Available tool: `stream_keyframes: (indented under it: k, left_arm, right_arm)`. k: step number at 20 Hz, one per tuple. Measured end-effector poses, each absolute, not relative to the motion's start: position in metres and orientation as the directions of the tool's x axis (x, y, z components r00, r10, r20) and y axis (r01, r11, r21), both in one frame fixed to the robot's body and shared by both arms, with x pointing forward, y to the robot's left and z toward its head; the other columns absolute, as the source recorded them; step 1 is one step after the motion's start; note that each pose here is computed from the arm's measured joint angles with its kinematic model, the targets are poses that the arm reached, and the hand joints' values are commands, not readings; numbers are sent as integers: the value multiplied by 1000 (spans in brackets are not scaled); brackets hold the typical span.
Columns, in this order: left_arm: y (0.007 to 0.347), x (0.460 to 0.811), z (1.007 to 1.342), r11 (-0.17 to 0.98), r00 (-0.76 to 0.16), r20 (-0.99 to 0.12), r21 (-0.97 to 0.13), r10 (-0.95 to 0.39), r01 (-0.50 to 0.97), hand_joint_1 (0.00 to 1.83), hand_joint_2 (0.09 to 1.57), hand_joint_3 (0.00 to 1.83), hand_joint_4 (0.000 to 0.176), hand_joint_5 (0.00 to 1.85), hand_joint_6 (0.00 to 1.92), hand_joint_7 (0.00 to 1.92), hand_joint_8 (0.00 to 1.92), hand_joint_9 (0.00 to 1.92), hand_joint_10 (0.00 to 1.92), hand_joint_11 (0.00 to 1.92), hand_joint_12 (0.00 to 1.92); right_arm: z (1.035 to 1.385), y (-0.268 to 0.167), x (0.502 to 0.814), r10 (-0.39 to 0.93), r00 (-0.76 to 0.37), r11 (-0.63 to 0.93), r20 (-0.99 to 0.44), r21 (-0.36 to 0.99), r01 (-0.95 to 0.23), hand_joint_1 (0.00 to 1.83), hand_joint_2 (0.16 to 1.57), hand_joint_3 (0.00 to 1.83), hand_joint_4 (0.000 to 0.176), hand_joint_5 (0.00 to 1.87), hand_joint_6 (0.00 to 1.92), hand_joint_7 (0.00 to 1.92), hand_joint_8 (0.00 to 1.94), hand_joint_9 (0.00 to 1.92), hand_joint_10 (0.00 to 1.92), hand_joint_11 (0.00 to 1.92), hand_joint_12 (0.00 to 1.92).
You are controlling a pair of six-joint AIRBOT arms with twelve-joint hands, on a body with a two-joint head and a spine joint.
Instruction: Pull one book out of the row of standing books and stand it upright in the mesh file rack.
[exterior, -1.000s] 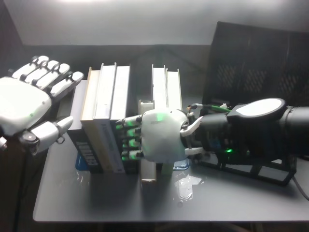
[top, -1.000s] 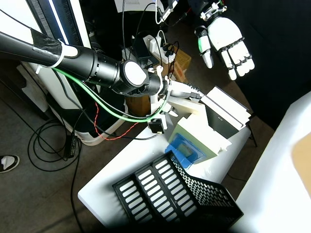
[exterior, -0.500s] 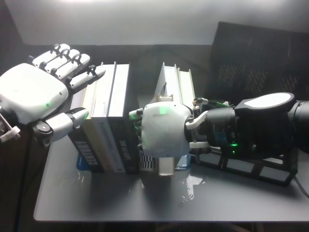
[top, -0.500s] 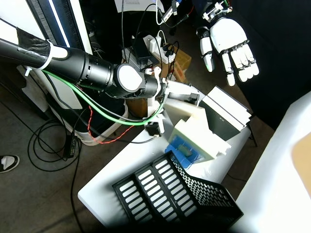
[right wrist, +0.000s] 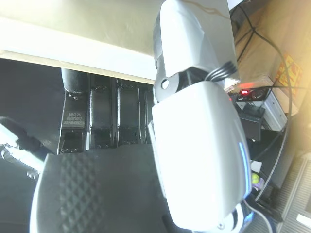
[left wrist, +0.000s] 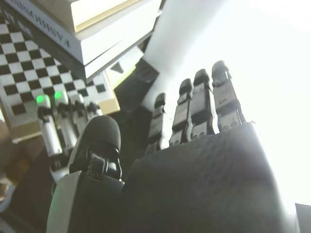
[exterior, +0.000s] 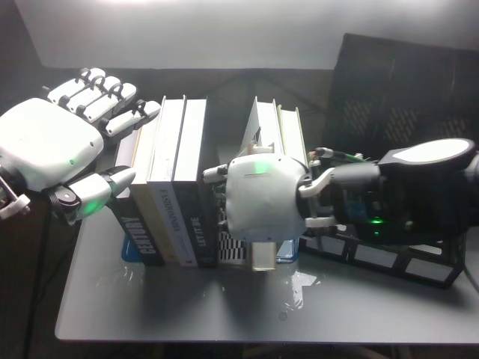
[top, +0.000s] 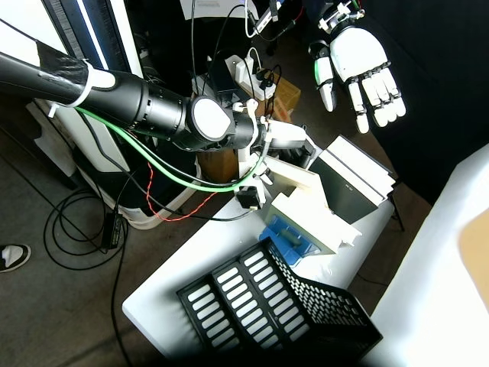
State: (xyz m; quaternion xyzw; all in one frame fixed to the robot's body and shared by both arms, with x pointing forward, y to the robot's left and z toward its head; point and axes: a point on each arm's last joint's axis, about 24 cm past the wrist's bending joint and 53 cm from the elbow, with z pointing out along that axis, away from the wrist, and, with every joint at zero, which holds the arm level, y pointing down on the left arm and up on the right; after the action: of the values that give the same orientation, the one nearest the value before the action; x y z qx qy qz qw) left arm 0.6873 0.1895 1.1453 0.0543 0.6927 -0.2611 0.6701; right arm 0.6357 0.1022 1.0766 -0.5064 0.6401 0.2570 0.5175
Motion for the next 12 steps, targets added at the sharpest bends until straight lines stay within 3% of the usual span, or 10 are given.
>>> stream_keyframes:
  k: [1, 3, 4, 5, 6, 9, 10, 12]
  left_arm:
    - [190, 687, 1145, 858, -96, -957, -289, -275, 425, 23, 1551, 4, 105, 23, 10, 0, 0, 0, 0, 0, 0]
    - [190, 688, 1145, 858, -96, -956, -292, -278, 422, 0, 1557, 6, 82, 29, 12, 0, 0, 0, 0, 0, 0]
    - [191, 687, 1145, 858, -96, -955, -295, -281, 419, 0, 1556, 5, 85, 14, 5, 0, 0, 0, 0, 0, 0]
    - [192, 687, 1144, 858, -99, -951, -306, -292, 412, 0, 1556, 5, 85, 2, 0, 0, 0, 0, 0, 0, 0]
    - [193, 685, 1142, 860, -101, -952, -304, -289, 411, 0, 1558, 5, 80, 0, 0, 0, 0, 0, 0, 0, 0]
    - [195, 682, 1138, 861, -113, -949, -313, -293, 401, 0, 1557, 4, 81, 0, 0, 0, 0, 0, 0, 0, 0]
    - [197, 683, 1137, 863, -112, -948, -316, -296, 394, 0, 1559, 5, 65, 0, 0, 0, 0, 0, 0, 0, 0]
    - [199, 681, 1137, 863, -114, -944, -328, -308, 383, 0, 1551, 1, 69, 0, 0, 0, 0, 0, 0, 0, 0]
  right_arm:
    - [1081, 100, 634, -375, 48, 353, -926, -191, -916, 1381, 1094, 1, 0, 935, 1051, 1134, 759, 882, 1226, 548, 1713]
    - [1092, 95, 631, -349, 41, 355, -936, -172, -919, 1377, 1107, 4, 0, 900, 1102, 1105, 821, 856, 1264, 511, 1713]
    - [1098, 91, 628, -341, 42, 353, -939, -169, -920, 1384, 1089, 0, 0, 966, 988, 1139, 761, 896, 1232, 598, 1682]
    - [1104, 89, 625, -332, 49, 347, -942, -171, -922, 1384, 1090, 0, 0, 964, 977, 1099, 822, 919, 1232, 643, 1689]
    - [1111, 87, 622, -323, 57, 342, -945, -172, -924, 1381, 1101, 3, 0, 899, 1068, 1072, 843, 928, 1250, 637, 1696]
    - [1123, 82, 616, -307, 71, 330, -949, -176, -927, 1381, 1103, 1, 0, 880, 1061, 1086, 817, 934, 1269, 604, 1678]
    - [1124, 80, 614, -303, 71, 327, -950, -174, -929, 1373, 1128, 9, 0, 826, 1130, 1022, 940, 884, 1338, 586, 1749]
    - [1130, 75, 614, -290, 52, 327, -956, -150, -933, 1379, 1109, 0, 0, 910, 1076, 1070, 780, 908, 1311, 626, 1726]
